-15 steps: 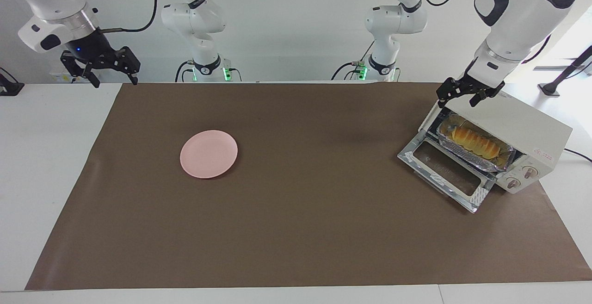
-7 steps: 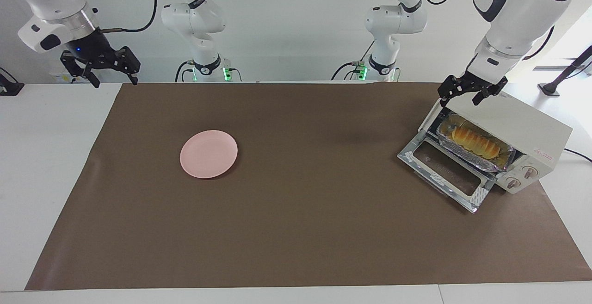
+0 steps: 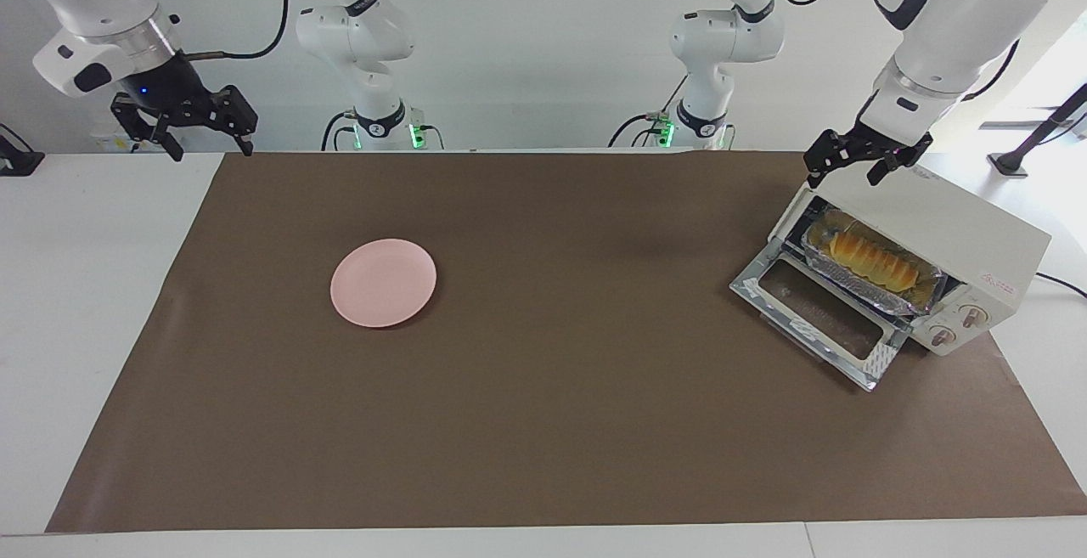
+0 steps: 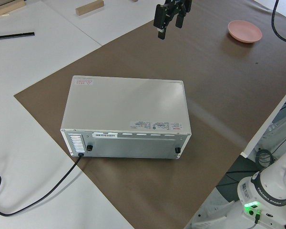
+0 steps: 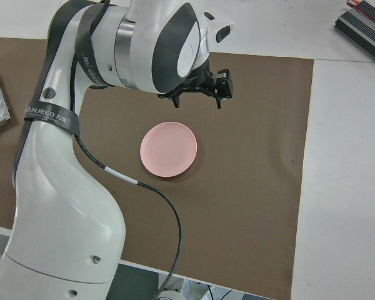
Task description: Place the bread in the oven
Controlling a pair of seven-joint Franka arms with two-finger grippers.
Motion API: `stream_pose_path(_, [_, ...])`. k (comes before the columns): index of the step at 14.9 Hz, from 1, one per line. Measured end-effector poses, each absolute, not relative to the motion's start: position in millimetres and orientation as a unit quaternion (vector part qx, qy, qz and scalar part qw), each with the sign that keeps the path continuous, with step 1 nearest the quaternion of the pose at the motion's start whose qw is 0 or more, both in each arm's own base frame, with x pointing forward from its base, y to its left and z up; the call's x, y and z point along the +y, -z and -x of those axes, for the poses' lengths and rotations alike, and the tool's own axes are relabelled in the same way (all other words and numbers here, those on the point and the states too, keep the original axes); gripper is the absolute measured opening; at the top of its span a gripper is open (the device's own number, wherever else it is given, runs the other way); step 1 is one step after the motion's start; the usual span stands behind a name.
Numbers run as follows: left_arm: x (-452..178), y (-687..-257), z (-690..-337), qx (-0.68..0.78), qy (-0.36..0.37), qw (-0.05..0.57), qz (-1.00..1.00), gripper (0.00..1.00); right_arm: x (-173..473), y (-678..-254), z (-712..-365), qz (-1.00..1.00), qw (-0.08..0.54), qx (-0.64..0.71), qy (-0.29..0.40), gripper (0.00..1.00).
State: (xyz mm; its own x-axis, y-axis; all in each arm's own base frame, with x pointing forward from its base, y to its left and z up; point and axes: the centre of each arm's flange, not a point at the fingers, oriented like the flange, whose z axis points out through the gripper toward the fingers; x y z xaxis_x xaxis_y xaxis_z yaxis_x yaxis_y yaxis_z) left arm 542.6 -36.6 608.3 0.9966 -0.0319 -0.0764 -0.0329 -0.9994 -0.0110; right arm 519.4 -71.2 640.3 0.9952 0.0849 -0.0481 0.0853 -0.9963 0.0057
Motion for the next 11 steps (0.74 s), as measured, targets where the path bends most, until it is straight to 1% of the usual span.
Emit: stream_pose_path(11, [-37.8, -609.4, -541.1, 0.012, -0.04, 0.001, 0.999, 1.0, -71.2, -640.3, -519.4, -0.999, 0.004, 0.043, 0.024, 1.0])
